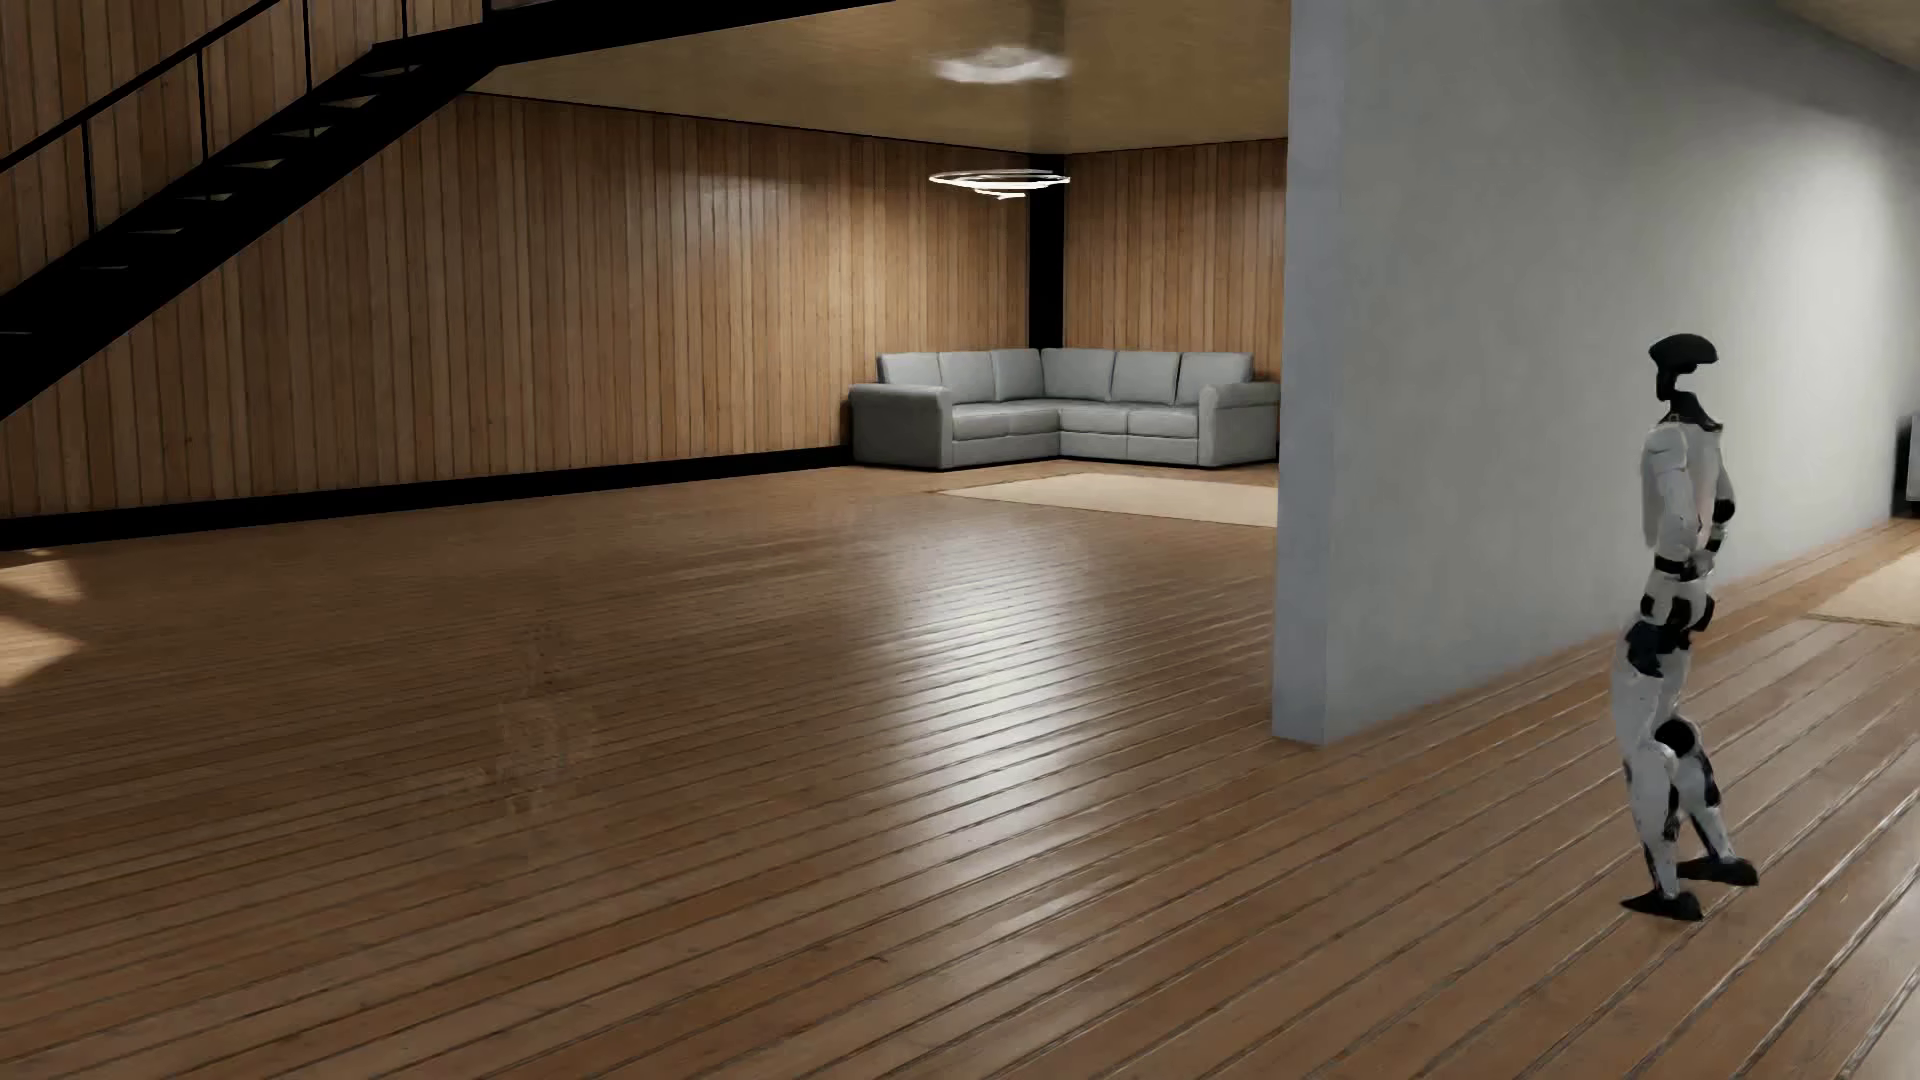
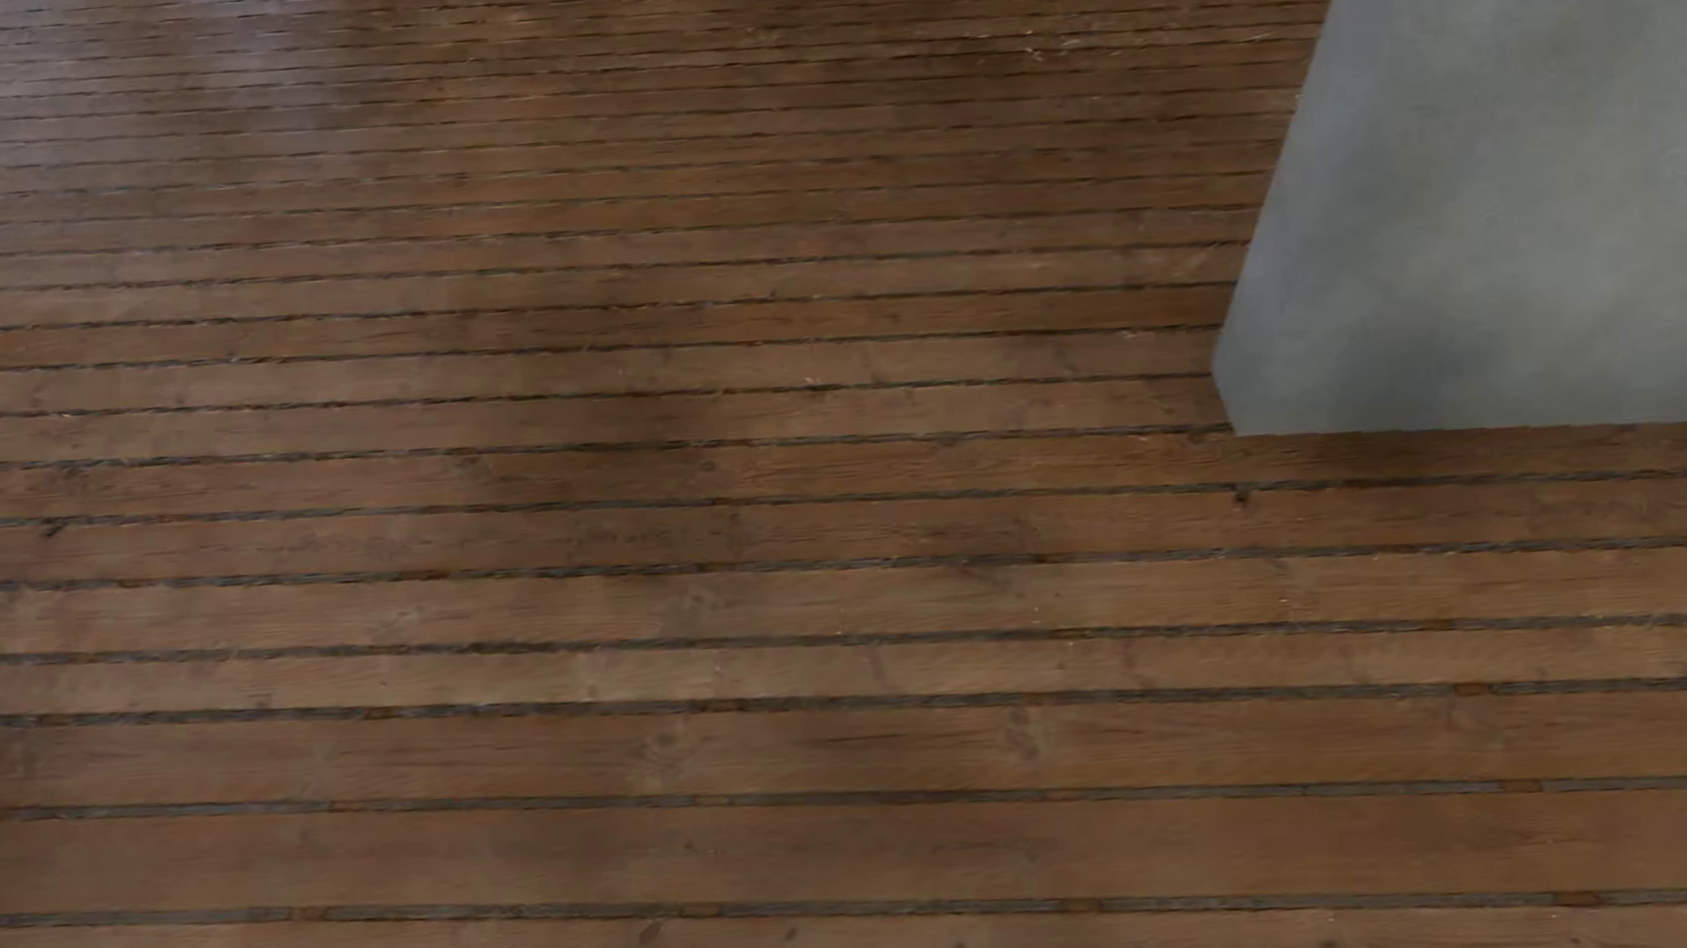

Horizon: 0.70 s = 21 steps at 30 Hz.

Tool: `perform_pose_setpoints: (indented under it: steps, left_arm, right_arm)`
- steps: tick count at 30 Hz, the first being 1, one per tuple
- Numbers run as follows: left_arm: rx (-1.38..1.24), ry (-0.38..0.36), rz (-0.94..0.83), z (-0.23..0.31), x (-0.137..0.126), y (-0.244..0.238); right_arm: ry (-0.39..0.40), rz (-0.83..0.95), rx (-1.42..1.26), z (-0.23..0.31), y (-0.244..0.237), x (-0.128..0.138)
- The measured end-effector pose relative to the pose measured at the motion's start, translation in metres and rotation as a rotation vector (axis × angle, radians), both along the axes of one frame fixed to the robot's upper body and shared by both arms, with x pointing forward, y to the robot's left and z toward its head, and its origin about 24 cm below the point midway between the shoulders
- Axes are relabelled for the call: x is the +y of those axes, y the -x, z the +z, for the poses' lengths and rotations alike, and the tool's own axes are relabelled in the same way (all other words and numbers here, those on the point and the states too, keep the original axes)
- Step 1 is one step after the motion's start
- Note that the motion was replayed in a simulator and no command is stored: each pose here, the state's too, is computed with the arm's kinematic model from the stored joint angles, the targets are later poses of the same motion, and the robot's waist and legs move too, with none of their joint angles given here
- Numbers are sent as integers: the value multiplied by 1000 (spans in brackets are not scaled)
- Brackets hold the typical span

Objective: Walk towards the sofa

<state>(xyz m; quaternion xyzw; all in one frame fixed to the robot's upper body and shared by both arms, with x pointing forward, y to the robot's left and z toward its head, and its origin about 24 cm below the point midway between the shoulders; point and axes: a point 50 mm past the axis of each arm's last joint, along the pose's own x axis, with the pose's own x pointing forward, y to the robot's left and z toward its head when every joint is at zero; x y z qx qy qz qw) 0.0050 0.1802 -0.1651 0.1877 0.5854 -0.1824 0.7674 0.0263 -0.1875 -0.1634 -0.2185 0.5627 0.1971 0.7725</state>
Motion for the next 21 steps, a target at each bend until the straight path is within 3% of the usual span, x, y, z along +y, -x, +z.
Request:
perform_pose_setpoints:
  steps: [4,9,15,21]
  left_arm:
    - [-128,-36,34,7,19,-44]
    - [-215,-8,44,12,11,-74]
    - [-197,-13,38,12,12,-67]
    - [-98,-37,51,6,19,-30]
  right_arm:
    - [34,8,13,-2,-5,-8]
    - [7,20,-80,4,-34,-2]
    - [-40,50,-113,6,-41,14]
    - [-30,115,-165,13,-56,8]
